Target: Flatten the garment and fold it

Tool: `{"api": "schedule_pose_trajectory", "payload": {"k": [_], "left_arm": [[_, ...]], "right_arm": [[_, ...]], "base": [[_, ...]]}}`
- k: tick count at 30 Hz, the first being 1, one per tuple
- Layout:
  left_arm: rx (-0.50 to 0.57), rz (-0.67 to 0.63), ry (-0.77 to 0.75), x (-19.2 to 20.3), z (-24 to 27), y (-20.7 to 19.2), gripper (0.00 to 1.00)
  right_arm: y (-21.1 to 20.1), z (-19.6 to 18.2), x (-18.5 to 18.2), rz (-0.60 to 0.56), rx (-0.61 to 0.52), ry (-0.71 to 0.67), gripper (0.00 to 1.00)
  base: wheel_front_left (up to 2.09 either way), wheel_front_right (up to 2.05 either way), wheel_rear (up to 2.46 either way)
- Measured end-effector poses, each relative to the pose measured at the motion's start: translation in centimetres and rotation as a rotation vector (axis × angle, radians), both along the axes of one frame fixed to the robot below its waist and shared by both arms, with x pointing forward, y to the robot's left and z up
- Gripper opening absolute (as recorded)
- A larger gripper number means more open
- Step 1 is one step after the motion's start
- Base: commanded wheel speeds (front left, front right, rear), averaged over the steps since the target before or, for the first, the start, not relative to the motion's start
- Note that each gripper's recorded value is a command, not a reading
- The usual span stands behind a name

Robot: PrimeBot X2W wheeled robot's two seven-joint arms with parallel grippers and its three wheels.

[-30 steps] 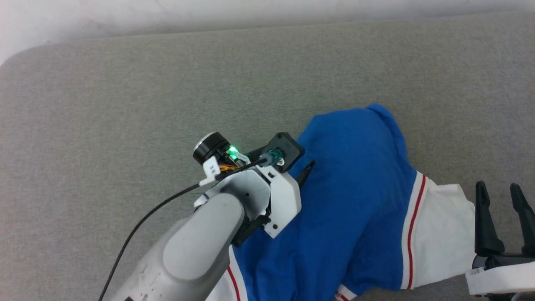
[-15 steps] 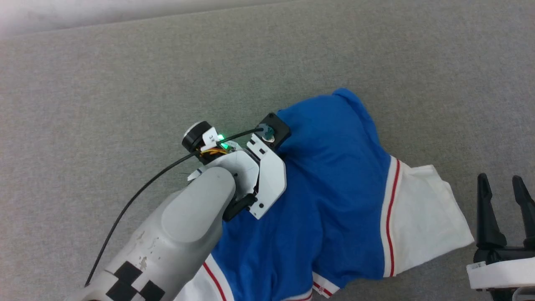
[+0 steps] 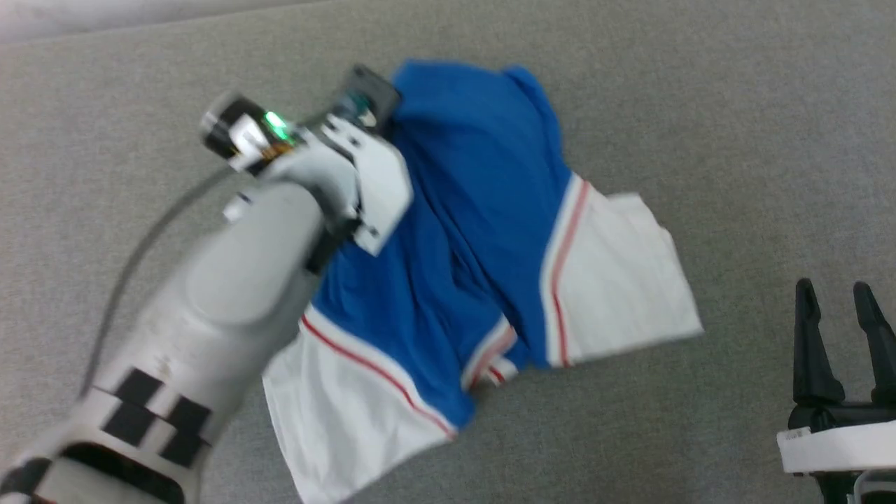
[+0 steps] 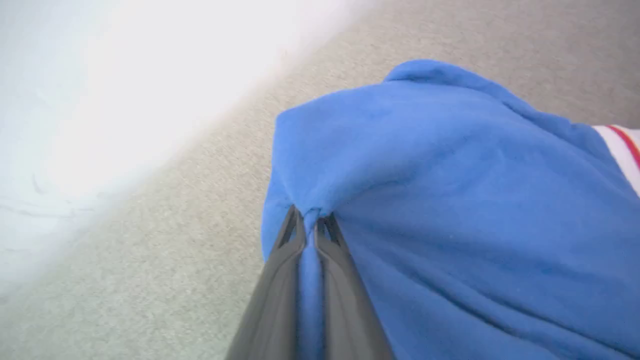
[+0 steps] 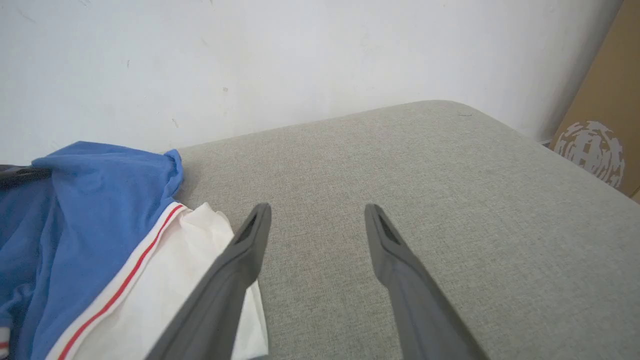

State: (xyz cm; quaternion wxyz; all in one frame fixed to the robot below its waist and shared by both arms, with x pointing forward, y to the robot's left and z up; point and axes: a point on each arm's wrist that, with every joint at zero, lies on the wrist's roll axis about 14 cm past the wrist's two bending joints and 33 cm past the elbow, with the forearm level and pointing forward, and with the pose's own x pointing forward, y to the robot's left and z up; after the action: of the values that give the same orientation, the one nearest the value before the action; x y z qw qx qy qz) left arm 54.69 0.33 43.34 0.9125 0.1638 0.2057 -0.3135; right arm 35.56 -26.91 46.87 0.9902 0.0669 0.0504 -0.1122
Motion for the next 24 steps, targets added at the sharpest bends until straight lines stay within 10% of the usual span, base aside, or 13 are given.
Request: {"api": "schedule_pose_trajectory", "payload": {"k": [8, 11, 13, 24], "left_arm": [[0.036, 0.019, 0.001, 2.7, -2.1, 1.6, 0.12], [0.000, 0.025, 0.013, 2.9, -3.2, 1.3, 0.44], [-0.028, 0.034, 0.005, 2.9, -3.3, 1.1, 1.00], [-0.286, 0.200, -0.251, 3.6, 4.9, 2.7, 1.00]], "right_arm": [[-0.5, -1.2, 0.3, -0.016, -0.009, 0.039, 1.00], [-0.8, -1.9, 0.3, -0.024, -0.013, 0.061, 1.00], [-0.6, -2.3, 0.5, -0.018, -0.010, 0.069, 1.00], [0.9, -1.0, 1.7, 0.040, -0.005, 0.031, 1.00]], "base": [[0.00, 0.00, 0.00], [0.00, 0.00, 0.00], [0.00, 0.00, 0.00], [0.00, 0.00, 0.00]]}}
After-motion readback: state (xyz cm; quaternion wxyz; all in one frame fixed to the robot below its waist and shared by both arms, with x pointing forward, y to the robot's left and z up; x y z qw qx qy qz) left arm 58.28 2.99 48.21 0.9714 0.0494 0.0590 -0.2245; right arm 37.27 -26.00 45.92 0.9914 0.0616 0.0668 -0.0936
